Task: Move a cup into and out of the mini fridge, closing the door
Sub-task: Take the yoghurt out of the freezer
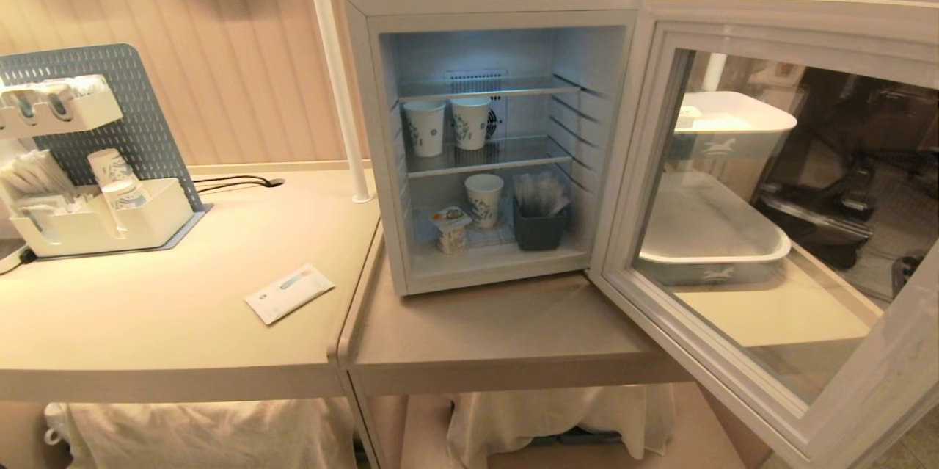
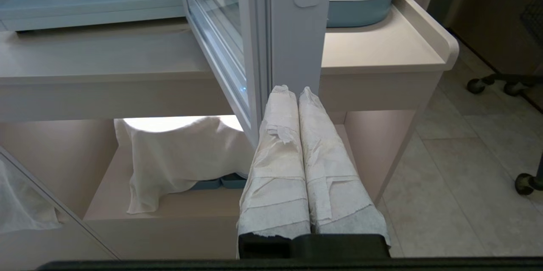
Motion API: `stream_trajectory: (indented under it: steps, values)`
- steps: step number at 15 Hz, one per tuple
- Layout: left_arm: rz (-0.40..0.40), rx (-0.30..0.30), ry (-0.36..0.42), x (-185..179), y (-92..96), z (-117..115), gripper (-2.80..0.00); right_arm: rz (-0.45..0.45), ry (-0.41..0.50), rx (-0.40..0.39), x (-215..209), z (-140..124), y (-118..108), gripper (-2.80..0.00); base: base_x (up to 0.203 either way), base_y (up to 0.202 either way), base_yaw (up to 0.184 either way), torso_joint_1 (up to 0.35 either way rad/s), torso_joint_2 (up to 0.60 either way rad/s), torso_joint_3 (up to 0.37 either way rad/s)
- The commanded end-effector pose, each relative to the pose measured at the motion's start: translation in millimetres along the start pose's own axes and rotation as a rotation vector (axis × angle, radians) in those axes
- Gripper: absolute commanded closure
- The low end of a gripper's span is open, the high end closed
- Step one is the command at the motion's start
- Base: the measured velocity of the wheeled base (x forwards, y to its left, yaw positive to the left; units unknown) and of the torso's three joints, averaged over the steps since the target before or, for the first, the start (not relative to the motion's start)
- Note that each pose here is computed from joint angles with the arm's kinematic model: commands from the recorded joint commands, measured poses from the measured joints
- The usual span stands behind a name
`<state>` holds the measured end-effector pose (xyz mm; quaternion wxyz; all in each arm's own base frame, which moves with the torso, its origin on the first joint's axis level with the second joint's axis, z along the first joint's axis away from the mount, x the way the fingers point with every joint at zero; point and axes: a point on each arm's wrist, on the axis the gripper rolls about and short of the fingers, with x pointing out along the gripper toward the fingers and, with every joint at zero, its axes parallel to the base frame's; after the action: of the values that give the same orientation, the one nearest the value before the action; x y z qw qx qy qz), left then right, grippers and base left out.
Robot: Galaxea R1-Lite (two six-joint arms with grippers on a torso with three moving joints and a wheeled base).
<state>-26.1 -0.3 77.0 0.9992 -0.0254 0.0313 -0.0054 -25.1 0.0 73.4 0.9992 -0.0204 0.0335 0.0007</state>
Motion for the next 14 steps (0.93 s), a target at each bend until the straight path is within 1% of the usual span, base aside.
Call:
stream_trajectory:
  steps: [1, 5, 9, 12, 14]
  values:
    - [0.014, 0.043, -0.062, 3.4, 0.5, -1.3, 0.00, -0.001, 0.004, 0.000, 0.2, -0.1, 0.0, 0.00, 0.000, 0.000, 0.000, 0.000, 0.00, 0.000]
    - [0.015, 0.034, -0.063, 3.5, 0.5, -1.1, 0.00, -0.001, 0.002, 0.003, 0.2, 0.2, 0.0, 0.00, 0.000, 0.000, 0.000, 0.000, 0.00, 0.000]
    - [0.015, 0.035, -0.063, 3.5, 0.5, -1.1, 0.00, -0.001, 0.004, 0.003, 0.2, 0.1, 0.0, 0.00, -0.128, 0.000, 0.004, 0.004, 0.00, 0.002]
    - [0.015, 0.035, -0.063, 3.5, 0.5, -1.1, 0.00, -0.001, 0.004, 0.003, 0.2, 0.1, 0.0, 0.00, 0.000, 0.000, 0.000, 0.000, 0.00, 0.000]
    - [0.015, 0.035, -0.063, 3.5, 0.5, -1.1, 0.00, -0.001, 0.002, 0.003, 0.1, 0.2, 0.0, 0.00, 0.004, 0.091, -0.003, 0.000, 0.00, 0.005]
